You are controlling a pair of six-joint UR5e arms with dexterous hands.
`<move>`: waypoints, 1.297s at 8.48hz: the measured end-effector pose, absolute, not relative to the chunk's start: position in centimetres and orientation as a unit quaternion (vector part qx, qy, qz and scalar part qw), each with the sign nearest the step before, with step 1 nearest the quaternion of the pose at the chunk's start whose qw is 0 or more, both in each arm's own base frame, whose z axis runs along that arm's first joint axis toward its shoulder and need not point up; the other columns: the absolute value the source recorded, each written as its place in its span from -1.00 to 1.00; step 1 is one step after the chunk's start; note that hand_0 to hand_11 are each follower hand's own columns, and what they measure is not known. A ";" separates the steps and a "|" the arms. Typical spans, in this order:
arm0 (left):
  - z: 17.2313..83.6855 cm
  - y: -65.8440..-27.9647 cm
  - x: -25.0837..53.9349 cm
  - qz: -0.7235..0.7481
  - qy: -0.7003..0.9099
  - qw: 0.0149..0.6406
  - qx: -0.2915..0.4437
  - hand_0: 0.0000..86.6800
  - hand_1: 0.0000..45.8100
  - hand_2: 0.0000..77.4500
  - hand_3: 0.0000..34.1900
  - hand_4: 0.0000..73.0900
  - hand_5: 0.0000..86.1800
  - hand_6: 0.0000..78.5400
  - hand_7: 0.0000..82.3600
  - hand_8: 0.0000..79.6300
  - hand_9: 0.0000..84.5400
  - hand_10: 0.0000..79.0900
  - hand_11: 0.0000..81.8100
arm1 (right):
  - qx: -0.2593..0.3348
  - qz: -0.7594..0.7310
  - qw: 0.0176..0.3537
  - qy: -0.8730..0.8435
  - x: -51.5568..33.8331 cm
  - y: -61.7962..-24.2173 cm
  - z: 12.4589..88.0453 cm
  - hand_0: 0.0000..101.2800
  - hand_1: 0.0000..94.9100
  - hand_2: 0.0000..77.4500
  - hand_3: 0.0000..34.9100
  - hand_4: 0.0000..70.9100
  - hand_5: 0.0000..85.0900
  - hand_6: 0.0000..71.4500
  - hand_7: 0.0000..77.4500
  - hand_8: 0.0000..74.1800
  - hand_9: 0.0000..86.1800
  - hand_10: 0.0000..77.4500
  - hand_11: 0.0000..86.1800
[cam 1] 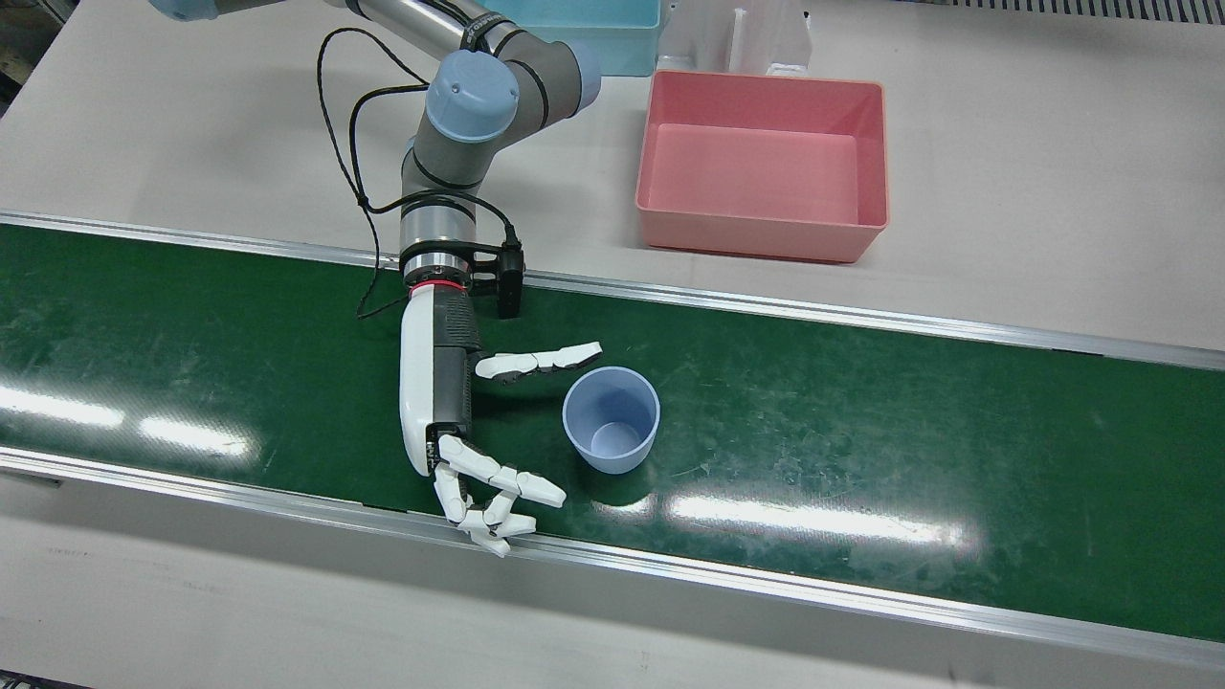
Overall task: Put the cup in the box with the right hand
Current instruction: 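Lower the open right hand beside the cup as it drifts closer, then hold the right hand still with fingers around the arriving blue cup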
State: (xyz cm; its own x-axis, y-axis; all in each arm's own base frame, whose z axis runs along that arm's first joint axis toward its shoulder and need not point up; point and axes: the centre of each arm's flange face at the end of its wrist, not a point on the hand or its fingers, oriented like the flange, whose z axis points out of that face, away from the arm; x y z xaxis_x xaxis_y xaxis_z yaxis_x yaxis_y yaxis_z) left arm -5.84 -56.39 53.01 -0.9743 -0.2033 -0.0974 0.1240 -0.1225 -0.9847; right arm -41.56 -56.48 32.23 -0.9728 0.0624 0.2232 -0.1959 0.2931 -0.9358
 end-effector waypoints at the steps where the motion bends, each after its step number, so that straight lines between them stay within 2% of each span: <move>1: 53.0 -56.4 -5.8 -0.749 0.653 0.109 -0.030 -1.00 -0.98 -0.99 -1.00 -1.00 -1.00 -1.00 -1.00 -1.00 -0.99 -1.00 -1.00 | 0.042 0.593 0.108 -0.797 -41.5 -56.5 32.1 0.13 -0.71 -0.99 -1.00 -0.14 -0.81 -0.57 0.80 -0.34 -0.16 -0.63 -0.52; 7: 53.0 -56.4 -5.8 -0.749 0.653 0.109 -0.030 -1.00 -0.98 -0.99 -1.00 -1.00 -1.00 -1.00 -1.00 -1.00 -0.99 -1.00 -1.00 | 0.046 0.594 0.106 -0.796 -40.6 -56.7 31.9 0.22 -0.64 -0.99 -1.00 -0.11 -0.81 -0.57 0.80 -0.34 -0.16 -0.72 -0.60; 8: 53.0 -56.4 -5.8 -0.749 0.653 0.109 -0.030 -1.00 -0.98 -0.99 -1.00 -1.00 -1.00 -1.00 -1.00 -1.00 -0.99 -1.00 -1.00 | 0.047 0.594 0.106 -0.796 -40.5 -56.8 31.9 0.24 -0.64 -0.99 -1.00 -0.05 -0.78 -0.57 0.80 -0.34 -0.16 -0.73 -0.60; 11: 53.0 -56.4 -5.8 -0.749 0.653 0.110 -0.031 -1.00 -0.98 -0.99 -1.00 -1.00 -1.00 -1.00 -1.00 -1.00 -0.99 -1.00 -1.00 | 0.047 0.594 0.108 -0.796 -40.5 -56.7 32.0 0.21 -0.68 -0.99 -1.00 -0.06 -0.78 -0.57 0.80 -0.34 -0.16 -0.73 -0.63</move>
